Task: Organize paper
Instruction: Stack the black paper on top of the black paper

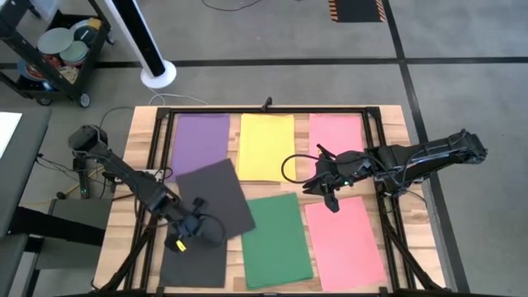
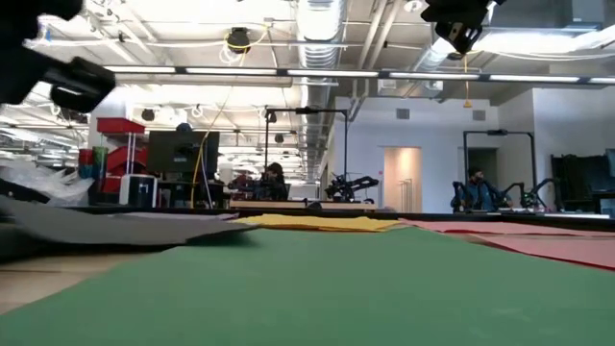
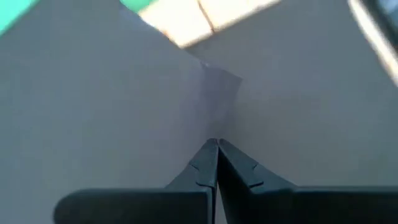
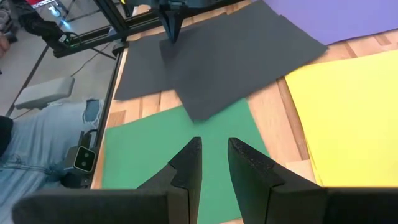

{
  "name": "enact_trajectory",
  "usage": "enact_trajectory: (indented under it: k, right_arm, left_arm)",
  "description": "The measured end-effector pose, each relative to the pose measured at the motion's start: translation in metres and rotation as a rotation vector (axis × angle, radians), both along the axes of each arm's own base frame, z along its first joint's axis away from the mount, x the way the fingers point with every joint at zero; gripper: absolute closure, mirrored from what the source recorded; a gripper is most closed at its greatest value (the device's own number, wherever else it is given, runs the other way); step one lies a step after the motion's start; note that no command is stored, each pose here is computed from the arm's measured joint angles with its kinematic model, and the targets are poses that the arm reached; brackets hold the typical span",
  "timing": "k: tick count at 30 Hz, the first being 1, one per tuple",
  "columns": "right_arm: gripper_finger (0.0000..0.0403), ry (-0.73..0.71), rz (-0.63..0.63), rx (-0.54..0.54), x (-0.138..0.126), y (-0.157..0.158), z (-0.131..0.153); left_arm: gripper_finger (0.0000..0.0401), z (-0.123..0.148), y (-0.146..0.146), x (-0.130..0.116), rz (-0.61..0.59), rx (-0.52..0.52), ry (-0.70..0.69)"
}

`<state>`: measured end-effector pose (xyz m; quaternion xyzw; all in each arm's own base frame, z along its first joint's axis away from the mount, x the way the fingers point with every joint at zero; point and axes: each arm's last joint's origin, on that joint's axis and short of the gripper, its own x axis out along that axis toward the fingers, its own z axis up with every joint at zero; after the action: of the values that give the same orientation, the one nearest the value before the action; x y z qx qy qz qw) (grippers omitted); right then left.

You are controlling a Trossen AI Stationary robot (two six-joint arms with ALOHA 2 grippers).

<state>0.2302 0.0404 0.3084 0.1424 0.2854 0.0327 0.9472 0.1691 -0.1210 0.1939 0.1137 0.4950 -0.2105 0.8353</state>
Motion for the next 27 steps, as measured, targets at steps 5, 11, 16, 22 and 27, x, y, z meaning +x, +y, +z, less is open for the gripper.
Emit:
enact_trajectory:
  k: [5, 11, 16, 22, 27]
  right_arm:
    - [0.0326, 0.001, -0.019, 0.01, 0.001, -0.003, 0.0]
    - [0.0326, 0.002, -0.023, 0.013, 0.001, -0.003, 0.0]
    - [0.0326, 0.002, -0.024, 0.015, 0.001, -0.003, 0.0]
    - [0.0326, 0.003, -0.028, 0.022, 0.001, -0.003, 0.0]
    - [0.0326, 0.003, -0.028, 0.022, 0.001, -0.003, 0.0]
  left_arm:
    - [0.0401, -0.007, -0.005, -0.005, -0.045, 0.045, 0.055]
    - [0.0401, -0.017, -0.012, -0.01, -0.133, 0.067, 0.138]
    - [0.0401, -0.024, -0.02, -0.014, -0.207, 0.07, 0.194]
    - [0.0401, -0.018, -0.035, -0.021, -0.292, 0.061, 0.239]
    - [0.0401, 0.0, -0.048, -0.026, -0.303, 0.045, 0.243]
